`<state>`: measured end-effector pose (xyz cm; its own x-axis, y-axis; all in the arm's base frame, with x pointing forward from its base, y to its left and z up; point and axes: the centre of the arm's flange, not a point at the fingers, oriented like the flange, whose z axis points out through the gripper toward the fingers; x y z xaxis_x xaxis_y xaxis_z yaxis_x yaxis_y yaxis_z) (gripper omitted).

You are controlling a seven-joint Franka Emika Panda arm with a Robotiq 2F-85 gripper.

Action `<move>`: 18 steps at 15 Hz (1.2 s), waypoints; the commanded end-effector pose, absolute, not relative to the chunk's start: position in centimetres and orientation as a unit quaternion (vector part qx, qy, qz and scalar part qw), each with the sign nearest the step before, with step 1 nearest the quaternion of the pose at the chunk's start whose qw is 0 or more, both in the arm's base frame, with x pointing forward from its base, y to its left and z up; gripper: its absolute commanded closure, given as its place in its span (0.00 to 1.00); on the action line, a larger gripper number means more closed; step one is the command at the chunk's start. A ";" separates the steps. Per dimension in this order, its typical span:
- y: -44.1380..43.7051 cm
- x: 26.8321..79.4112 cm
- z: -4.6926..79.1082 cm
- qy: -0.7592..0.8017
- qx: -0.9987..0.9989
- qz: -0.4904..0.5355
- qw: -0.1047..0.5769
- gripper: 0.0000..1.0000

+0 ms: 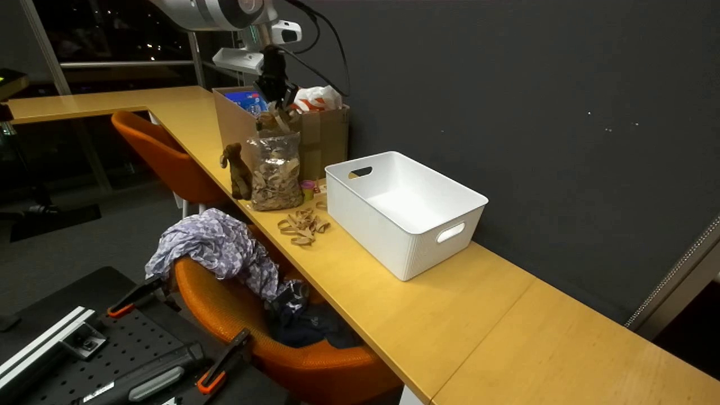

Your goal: Remove some rubber bands from the plastic and put them on the counter.

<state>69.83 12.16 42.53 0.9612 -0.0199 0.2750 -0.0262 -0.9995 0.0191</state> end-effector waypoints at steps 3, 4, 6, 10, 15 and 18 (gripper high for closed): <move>5.5 65.6 40.6 -0.081 0.989 0.125 0.024 0.98; 4.3 65.4 39.6 -0.095 0.988 0.116 0.023 0.98; 2.1 65.4 36.7 -0.111 0.989 0.097 0.028 0.98; 0.1 66.5 29.4 -0.107 0.990 0.084 0.030 0.98; 1.1 69.0 21.4 -0.069 0.992 0.107 0.025 0.98; 2.6 70.1 18.6 -0.046 0.993 0.108 0.022 0.98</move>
<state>67.68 1.42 20.25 0.9719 -0.1340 0.1933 -0.1446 -0.9886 0.0416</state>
